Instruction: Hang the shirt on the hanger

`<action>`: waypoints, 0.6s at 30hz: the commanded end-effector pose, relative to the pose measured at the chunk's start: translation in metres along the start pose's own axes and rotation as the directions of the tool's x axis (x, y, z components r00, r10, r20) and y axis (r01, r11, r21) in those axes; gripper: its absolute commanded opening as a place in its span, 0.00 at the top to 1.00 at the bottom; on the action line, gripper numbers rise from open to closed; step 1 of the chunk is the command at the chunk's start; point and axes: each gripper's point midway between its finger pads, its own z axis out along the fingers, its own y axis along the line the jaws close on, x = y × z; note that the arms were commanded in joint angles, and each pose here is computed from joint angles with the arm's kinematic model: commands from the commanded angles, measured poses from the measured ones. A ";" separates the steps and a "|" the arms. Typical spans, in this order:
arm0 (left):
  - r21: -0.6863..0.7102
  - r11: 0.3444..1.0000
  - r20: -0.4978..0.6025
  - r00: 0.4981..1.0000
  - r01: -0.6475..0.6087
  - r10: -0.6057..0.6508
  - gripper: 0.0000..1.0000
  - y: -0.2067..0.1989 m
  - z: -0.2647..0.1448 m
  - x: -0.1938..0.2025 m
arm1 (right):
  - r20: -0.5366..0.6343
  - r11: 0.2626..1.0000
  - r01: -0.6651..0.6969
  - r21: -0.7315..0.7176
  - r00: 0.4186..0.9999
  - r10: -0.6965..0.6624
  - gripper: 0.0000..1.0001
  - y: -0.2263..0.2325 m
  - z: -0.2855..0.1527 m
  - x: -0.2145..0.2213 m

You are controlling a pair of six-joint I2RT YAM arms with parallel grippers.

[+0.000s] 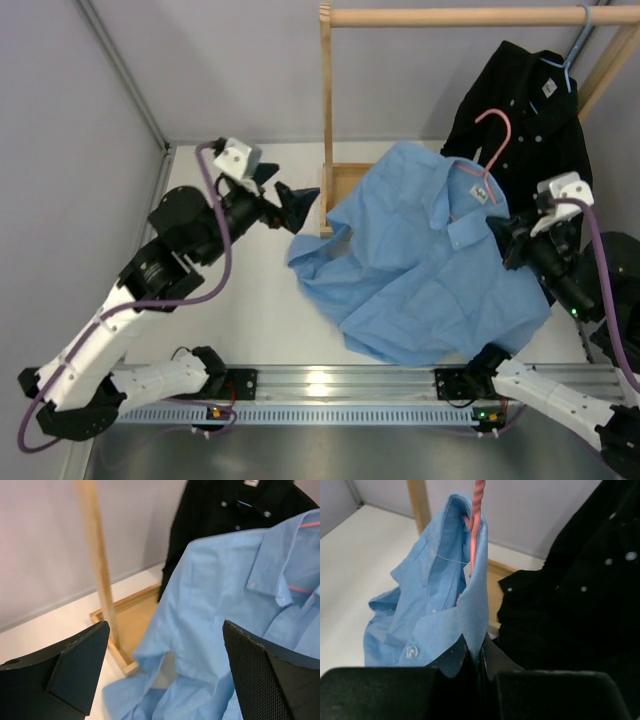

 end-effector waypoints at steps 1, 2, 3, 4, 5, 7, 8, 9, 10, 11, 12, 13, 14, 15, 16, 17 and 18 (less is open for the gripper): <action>-0.203 0.974 0.096 0.992 0.098 -0.080 0.02 0.038 -0.033 -0.002 | 0.163 0.972 -0.061 0.228 0.986 0.024 1.00 -0.040 0.004 -0.076; -0.223 0.970 0.064 0.995 0.094 -0.081 0.02 0.042 -0.036 0.019 | 0.144 0.965 -0.048 0.256 0.989 0.011 1.00 -0.040 0.017 -0.082; -0.247 0.964 0.053 0.995 0.093 -0.082 0.02 0.047 -0.042 0.028 | 0.157 0.963 -0.057 0.265 0.987 0.015 1.00 -0.041 0.019 -0.092; -0.258 0.961 0.064 0.994 0.103 -0.089 0.02 0.050 -0.053 0.029 | 0.208 0.960 -0.085 0.266 0.978 0.029 1.00 -0.045 0.011 -0.114; -0.271 0.958 0.040 0.995 0.098 -0.090 0.02 0.053 -0.056 0.042 | 0.198 0.958 -0.077 0.275 0.980 0.022 1.00 -0.042 0.024 -0.121; -0.283 0.955 0.008 0.996 0.092 -0.093 0.02 0.056 -0.067 0.053 | 0.260 0.948 -0.104 0.300 0.965 0.024 1.00 -0.051 0.015 -0.152; -0.279 0.956 -0.008 0.996 0.085 -0.091 0.02 0.056 -0.071 0.058 | 0.250 0.943 -0.093 0.319 0.968 0.010 1.00 -0.050 0.024 -0.158; -0.275 0.958 -0.032 0.996 0.075 -0.087 0.02 0.055 -0.074 0.065 | 0.262 0.939 -0.085 0.332 0.965 -0.005 1.00 -0.053 0.022 -0.167; -0.274 0.959 -0.048 0.995 0.072 -0.089 0.02 0.056 -0.083 0.070 | 0.278 0.930 -0.095 0.354 0.960 -0.007 1.00 -0.058 0.021 -0.178; -0.279 0.958 -0.063 0.994 0.070 -0.091 0.02 0.057 -0.087 0.078 | 0.284 0.929 -0.093 0.359 0.959 -0.014 1.00 -0.059 0.019 -0.182; -0.286 0.956 -0.068 0.993 0.071 -0.095 0.02 0.059 -0.091 0.083 | 0.289 0.927 -0.089 0.365 0.957 -0.022 1.00 -0.061 0.018 -0.186; -0.290 0.954 -0.056 0.993 0.082 -0.102 0.02 0.060 -0.100 0.083 | 0.293 0.924 -0.091 0.372 0.956 -0.023 1.00 -0.062 0.018 -0.189; -0.290 0.954 -0.063 0.993 0.077 -0.099 0.02 0.061 -0.104 0.087 | 0.295 0.922 -0.092 0.376 0.955 -0.025 1.00 -0.063 0.018 -0.191; -0.295 0.953 -0.082 0.992 0.070 -0.098 0.02 0.062 -0.106 0.096 | 0.293 0.920 -0.089 0.383 0.955 -0.030 1.00 -0.064 0.018 -0.192; -0.293 0.954 -0.082 0.992 0.066 -0.094 0.02 0.063 -0.111 0.098 | 0.286 0.917 -0.081 0.390 0.957 -0.037 1.00 -0.064 0.021 -0.192; -0.275 0.960 -0.107 0.990 0.054 -0.086 0.02 0.060 -0.113 0.106 | 0.277 0.915 -0.072 0.398 0.960 -0.045 1.00 -0.064 0.024 -0.191; -0.257 0.965 -0.120 0.990 0.044 -0.077 0.02 0.058 -0.113 0.111 | 0.266 0.909 -0.064 0.412 0.962 -0.053 1.00 -0.066 0.025 -0.189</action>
